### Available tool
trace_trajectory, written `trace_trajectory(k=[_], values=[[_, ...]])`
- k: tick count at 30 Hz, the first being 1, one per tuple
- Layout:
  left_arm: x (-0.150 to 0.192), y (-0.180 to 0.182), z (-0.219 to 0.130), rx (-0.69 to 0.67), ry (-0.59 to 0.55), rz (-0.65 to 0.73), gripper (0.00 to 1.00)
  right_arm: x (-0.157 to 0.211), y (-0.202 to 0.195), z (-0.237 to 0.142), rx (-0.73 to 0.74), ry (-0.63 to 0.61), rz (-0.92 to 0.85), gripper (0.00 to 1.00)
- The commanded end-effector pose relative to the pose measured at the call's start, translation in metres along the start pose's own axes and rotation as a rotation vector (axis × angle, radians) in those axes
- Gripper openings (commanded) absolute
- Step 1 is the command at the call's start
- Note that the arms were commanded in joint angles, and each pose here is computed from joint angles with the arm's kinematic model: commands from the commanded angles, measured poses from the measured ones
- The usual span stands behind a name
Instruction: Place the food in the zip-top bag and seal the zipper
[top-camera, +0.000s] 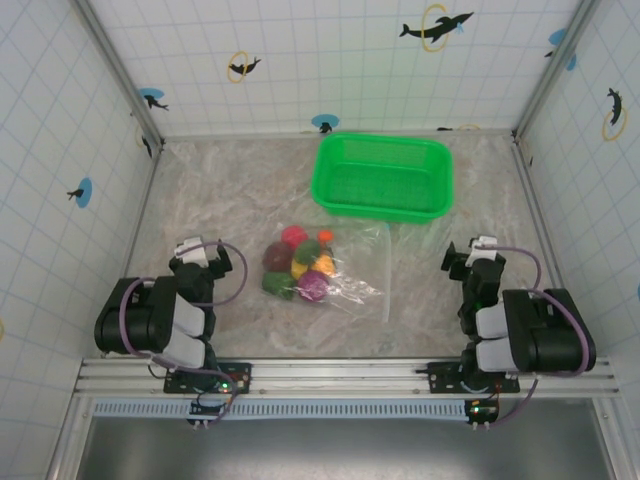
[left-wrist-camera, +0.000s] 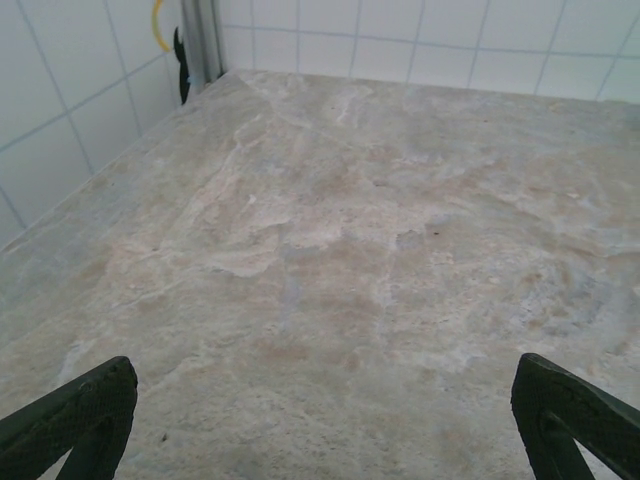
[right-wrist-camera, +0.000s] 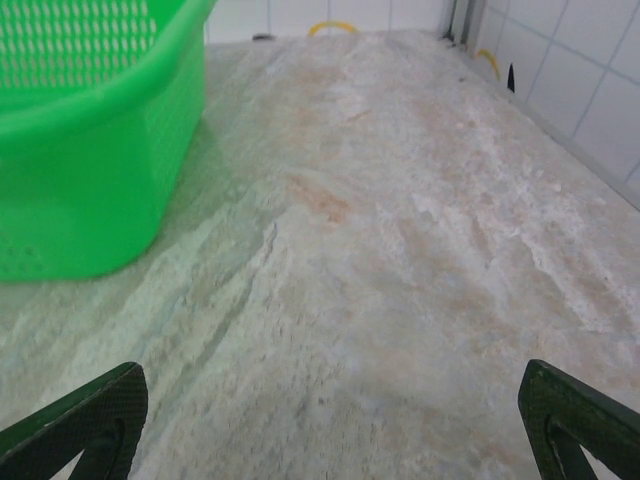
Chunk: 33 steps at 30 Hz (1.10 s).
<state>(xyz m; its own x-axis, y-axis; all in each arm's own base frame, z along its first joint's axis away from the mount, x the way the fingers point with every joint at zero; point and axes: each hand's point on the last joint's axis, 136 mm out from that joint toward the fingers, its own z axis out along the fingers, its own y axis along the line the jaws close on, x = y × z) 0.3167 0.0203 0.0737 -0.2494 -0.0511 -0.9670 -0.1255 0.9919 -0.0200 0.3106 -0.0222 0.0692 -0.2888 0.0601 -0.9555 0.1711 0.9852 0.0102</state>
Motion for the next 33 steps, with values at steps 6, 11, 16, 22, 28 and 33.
trace_trajectory(k=[6, 11, 16, 22, 28, 33], values=[[0.017, -0.008, -0.001, 0.083, 0.071, -0.017, 0.98, 0.014, 0.03, -0.004, -0.175, 0.018, -0.03, 0.99], [0.017, -0.007, 0.0, 0.08, 0.072, -0.019, 0.98, 0.017, 0.025, 0.001, -0.159, 0.047, 0.0, 0.99], [0.017, -0.005, 0.0, 0.068, 0.073, -0.022, 0.98, 0.019, 0.025, 0.001, -0.155, 0.058, -0.006, 0.99], [0.017, -0.004, 0.001, 0.061, 0.075, -0.029, 0.98, 0.018, 0.025, 0.0, -0.145, 0.05, -0.014, 0.99], [0.017, -0.003, 0.0, 0.059, 0.072, -0.026, 0.98, 0.018, 0.024, 0.0, -0.149, 0.05, -0.007, 0.99], [0.016, -0.003, 0.0, 0.059, 0.07, -0.026, 0.98, 0.018, 0.024, 0.001, -0.146, 0.051, -0.011, 0.99]])
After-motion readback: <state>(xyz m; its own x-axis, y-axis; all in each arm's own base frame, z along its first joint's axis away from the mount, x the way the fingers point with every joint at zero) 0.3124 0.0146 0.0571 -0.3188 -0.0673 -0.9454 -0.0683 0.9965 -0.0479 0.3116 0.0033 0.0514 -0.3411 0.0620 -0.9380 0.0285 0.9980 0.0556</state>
